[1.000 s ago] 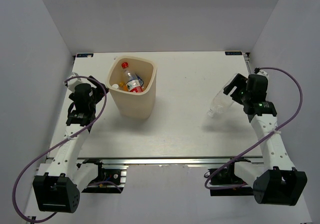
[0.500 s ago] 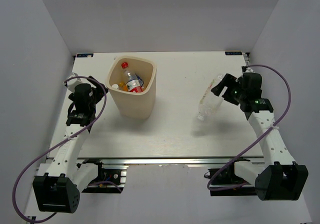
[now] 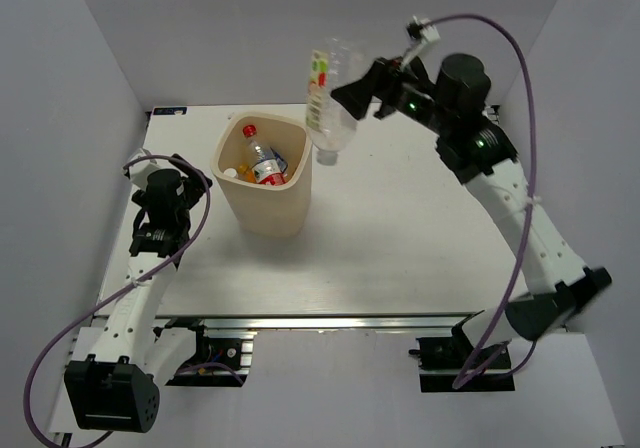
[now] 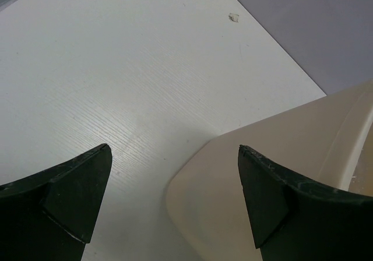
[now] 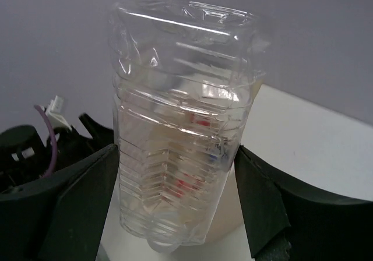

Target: Put the plastic bottles in the bin

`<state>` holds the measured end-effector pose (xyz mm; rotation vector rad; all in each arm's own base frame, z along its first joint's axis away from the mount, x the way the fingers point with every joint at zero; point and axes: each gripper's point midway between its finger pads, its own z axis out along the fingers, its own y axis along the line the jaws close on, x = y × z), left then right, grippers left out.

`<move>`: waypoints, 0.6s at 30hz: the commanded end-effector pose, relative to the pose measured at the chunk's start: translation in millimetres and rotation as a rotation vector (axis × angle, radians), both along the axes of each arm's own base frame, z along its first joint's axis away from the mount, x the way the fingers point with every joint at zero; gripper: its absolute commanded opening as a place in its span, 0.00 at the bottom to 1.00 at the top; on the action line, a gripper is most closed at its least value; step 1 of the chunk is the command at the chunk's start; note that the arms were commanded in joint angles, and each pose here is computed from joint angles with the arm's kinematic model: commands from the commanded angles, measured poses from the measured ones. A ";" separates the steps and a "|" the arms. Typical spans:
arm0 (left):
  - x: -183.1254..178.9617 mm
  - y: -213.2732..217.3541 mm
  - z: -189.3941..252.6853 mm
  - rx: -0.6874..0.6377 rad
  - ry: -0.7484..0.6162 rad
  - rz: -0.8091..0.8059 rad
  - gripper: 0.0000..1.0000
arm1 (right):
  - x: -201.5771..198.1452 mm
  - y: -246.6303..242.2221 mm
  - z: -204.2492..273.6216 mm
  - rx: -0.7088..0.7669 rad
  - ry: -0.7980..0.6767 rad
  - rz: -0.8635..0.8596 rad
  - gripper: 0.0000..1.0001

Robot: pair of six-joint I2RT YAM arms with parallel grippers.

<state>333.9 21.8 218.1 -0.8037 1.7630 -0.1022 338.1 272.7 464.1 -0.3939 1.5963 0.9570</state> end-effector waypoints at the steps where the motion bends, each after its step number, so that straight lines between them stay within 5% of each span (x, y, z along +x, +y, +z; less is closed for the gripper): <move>1: -4.5 6.5 27.5 0.006 -0.064 0.032 0.98 | 19.2 48.8 49.8 0.008 -0.200 0.044 0.00; 10: -10.1 13.2 24.6 0.024 -0.043 0.063 0.98 | 44.6 150.5 20.9 -0.085 -0.355 0.117 0.00; 18: -7.4 12.5 22.1 0.020 -0.039 0.060 0.98 | 43.7 174.8 -110.8 -0.330 -0.382 0.184 0.00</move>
